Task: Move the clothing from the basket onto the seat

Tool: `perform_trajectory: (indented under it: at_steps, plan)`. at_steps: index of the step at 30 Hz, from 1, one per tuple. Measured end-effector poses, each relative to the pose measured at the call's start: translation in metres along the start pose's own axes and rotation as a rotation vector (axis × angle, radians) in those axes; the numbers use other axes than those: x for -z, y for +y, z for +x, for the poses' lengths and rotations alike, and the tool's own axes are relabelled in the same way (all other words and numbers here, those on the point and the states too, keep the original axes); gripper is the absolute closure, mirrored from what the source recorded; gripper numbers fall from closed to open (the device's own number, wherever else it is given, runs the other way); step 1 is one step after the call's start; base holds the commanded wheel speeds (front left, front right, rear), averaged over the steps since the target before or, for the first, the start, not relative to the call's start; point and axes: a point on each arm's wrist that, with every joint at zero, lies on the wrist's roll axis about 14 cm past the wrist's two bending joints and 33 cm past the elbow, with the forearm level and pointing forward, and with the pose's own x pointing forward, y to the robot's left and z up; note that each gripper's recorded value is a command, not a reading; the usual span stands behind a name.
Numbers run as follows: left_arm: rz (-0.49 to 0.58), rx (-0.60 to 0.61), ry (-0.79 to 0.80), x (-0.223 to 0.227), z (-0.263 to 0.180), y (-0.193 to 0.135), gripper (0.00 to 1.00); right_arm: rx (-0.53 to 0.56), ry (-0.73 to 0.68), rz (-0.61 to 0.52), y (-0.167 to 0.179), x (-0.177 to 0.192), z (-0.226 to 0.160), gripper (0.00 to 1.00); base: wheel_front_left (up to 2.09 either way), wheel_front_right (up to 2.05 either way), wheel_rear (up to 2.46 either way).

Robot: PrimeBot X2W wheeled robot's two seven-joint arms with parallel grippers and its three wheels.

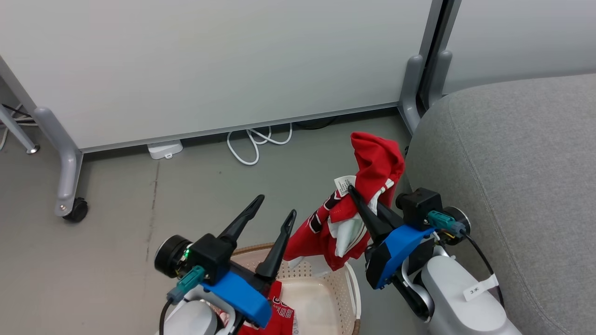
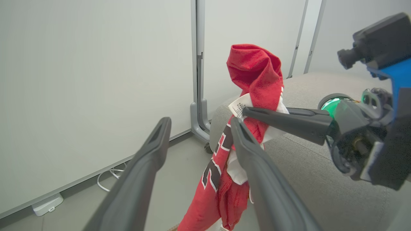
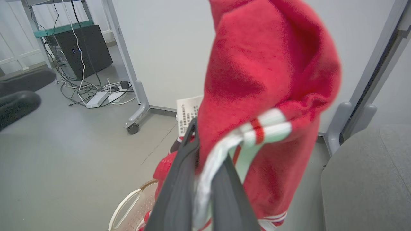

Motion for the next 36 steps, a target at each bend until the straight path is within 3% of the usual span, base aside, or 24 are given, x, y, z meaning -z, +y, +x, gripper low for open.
perform_trajectory:
  at_steps: [8, 20, 28, 36]
  plan:
    - [-0.016, -0.100, 0.003, 0.010, -0.023, 0.019, 0.00, 0.007, -0.009, -0.003, -0.002, -0.003, 0.000, 1.00, 0.00, 0.00, 0.00]
    - [-0.021, -0.105, 0.002, 0.013, -0.022, 0.016, 0.00, 0.017, -0.014, -0.004, -0.006, -0.005, -0.003, 1.00, 0.00, 0.00, 0.00]
    - [-0.030, -0.031, 0.029, 0.023, -0.005, 0.002, 0.00, 0.085, -0.023, -0.001, -0.029, -0.007, -0.018, 1.00, 0.00, 0.00, 0.00]
    - [-0.052, 0.122, 0.052, 0.034, 0.025, -0.037, 0.00, 0.231, -0.017, 0.009, -0.072, -0.003, -0.053, 1.00, 0.00, 0.00, 0.00]
